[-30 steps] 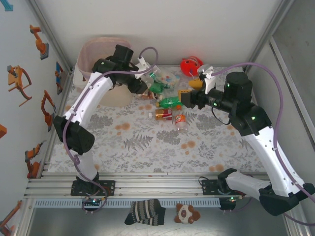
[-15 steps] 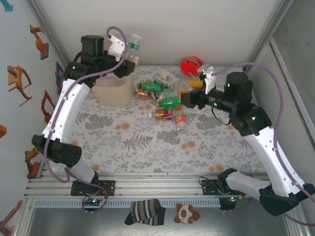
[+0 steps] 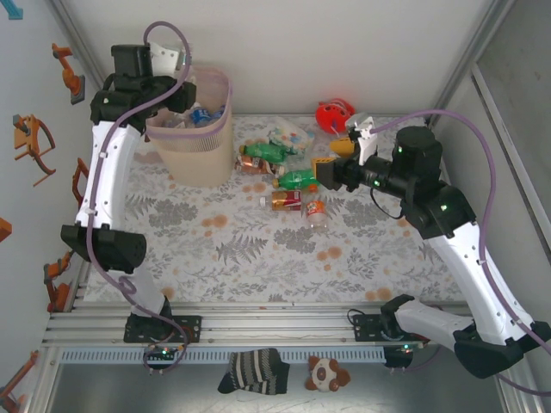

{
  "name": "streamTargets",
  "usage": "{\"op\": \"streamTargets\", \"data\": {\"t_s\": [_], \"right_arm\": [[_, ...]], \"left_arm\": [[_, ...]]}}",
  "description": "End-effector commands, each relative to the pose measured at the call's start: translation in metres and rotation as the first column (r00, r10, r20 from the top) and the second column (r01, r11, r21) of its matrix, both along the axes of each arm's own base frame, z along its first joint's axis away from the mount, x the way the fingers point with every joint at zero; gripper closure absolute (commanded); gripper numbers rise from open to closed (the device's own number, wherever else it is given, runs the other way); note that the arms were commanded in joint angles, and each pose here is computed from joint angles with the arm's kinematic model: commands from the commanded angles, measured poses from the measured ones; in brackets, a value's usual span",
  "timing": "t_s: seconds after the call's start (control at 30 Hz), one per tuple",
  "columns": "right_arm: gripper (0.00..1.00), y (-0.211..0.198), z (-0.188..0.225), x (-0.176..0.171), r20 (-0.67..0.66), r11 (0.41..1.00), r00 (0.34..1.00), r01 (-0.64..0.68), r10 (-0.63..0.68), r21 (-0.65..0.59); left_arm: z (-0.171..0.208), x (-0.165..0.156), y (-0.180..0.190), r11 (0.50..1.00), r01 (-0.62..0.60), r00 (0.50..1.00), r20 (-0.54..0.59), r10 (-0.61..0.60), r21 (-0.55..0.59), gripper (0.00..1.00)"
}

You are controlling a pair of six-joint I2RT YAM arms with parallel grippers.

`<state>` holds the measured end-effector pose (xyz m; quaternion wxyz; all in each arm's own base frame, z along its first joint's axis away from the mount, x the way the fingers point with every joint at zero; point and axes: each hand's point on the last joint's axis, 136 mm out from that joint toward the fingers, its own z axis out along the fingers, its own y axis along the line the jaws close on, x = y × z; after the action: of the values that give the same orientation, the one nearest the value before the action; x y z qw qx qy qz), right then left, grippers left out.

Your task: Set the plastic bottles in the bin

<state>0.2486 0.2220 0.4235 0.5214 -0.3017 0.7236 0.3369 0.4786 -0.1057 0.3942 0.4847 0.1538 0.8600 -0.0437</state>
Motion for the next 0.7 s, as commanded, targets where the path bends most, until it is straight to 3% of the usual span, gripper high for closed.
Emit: {"op": "streamTargets", "data": {"t_s": [0.0, 0.17, 0.67], "right_arm": [[0.31, -0.001, 0.017, -0.008, 0.041, 1.0, 0.999, -0.009, 0.008, 0.03], [0.31, -0.003, 0.017, -0.01, 0.043, 1.0, 0.999, -0.003, 0.002, 0.023], [0.31, -0.006, 0.016, -0.011, 0.05, 1.0, 0.999, 0.005, -0.005, 0.006]], "left_arm": [[-0.025, 0.004, 0.025, 0.994, -0.093, 0.989, -0.108, 0.099, 0.055, 0.62], [-0.055, 0.021, 0.049, 0.977, -0.149, 0.97, -0.167, 0.174, 0.155, 0.62], [-0.139, 0.044, 0.091, 0.943, -0.206, 0.884, -0.363, 0.293, 0.261, 0.63]]}}
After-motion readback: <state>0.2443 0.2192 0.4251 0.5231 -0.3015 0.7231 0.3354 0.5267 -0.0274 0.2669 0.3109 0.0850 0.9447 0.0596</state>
